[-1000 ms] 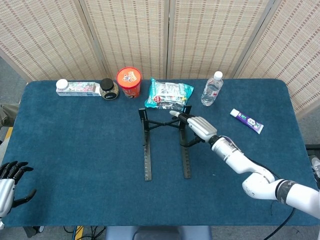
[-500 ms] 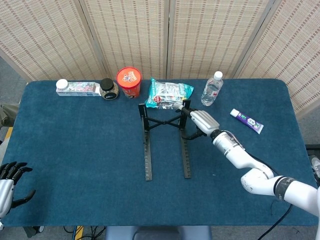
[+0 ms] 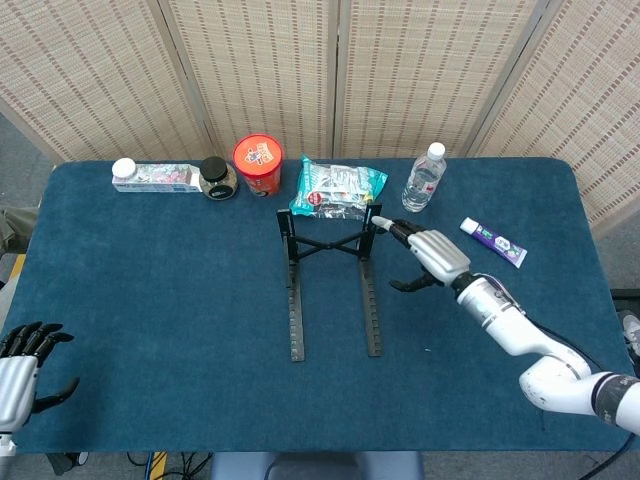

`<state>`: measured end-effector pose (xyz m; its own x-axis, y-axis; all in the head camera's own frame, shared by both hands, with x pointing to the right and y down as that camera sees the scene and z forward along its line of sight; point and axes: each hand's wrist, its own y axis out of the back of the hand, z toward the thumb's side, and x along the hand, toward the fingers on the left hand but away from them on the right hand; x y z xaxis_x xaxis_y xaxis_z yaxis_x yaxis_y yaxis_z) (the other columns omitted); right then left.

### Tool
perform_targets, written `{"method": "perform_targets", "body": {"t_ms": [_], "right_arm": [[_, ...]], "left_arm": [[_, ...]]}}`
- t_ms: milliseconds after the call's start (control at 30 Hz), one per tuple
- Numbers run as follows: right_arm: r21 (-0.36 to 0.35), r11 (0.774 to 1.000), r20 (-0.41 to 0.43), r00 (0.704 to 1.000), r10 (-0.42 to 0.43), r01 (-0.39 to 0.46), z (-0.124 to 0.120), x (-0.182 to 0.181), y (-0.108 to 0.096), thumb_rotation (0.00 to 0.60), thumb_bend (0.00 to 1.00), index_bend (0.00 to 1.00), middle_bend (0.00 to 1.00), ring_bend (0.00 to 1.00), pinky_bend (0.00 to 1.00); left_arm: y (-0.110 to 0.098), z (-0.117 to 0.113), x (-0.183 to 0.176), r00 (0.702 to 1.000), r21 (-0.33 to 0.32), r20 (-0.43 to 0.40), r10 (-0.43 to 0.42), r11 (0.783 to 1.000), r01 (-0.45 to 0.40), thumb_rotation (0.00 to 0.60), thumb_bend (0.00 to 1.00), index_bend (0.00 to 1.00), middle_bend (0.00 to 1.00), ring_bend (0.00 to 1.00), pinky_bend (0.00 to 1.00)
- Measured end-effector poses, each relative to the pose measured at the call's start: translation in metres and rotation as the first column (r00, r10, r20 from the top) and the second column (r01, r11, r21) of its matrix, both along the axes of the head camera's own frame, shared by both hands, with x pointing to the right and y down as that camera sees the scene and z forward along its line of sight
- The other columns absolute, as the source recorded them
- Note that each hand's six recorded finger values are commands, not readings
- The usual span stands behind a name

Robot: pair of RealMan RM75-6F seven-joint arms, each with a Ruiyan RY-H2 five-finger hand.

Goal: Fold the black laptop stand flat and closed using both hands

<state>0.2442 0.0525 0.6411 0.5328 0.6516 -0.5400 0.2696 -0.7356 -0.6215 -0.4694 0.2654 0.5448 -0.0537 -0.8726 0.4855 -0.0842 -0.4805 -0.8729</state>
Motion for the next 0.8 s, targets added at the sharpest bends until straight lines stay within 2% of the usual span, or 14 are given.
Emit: {"method": "perform_targets", "body": {"t_ms": [133,333,600,800], "right_arm": [[0.027,1.000,-0.078,0.997,0.013,-0.011,-0.005,0.024,0.005,0.600,0.17,0.00,0.21,0.10,0.20],[0.034,0.997,-0.135,0.988,0.077,-0.073,-0.009,0.050,0.006,0.600,0.17,0.00,0.21,0.10,0.20],[0.037,0.992,-0.172,0.977,0.125,-0.121,0.000,0.060,0.001,0.600,0.16,0.00,0.21,0.10,0.20],[0.030,0.988,-0.198,0.968,0.152,-0.149,0.018,0.052,-0.004,0.600,0.16,0.00,0.21,0.10,0.20]], "left_arm": [[0.000,0.002,-0.006,1.000,0.005,-0.012,0.010,1.000,-0.010,0.600,0.17,0.30,0.20,0.11,0.07],[-0.001,0.003,-0.003,1.000,0.009,-0.023,0.020,1.000,-0.020,0.600,0.17,0.30,0.20,0.11,0.07],[-0.001,0.000,-0.005,0.999,0.021,-0.022,0.023,1.000,-0.023,0.600,0.17,0.30,0.20,0.11,0.07],[-0.003,-0.001,-0.002,0.999,0.026,-0.029,0.036,0.999,-0.035,0.600,0.17,0.30,0.20,0.11,0.07]]}}
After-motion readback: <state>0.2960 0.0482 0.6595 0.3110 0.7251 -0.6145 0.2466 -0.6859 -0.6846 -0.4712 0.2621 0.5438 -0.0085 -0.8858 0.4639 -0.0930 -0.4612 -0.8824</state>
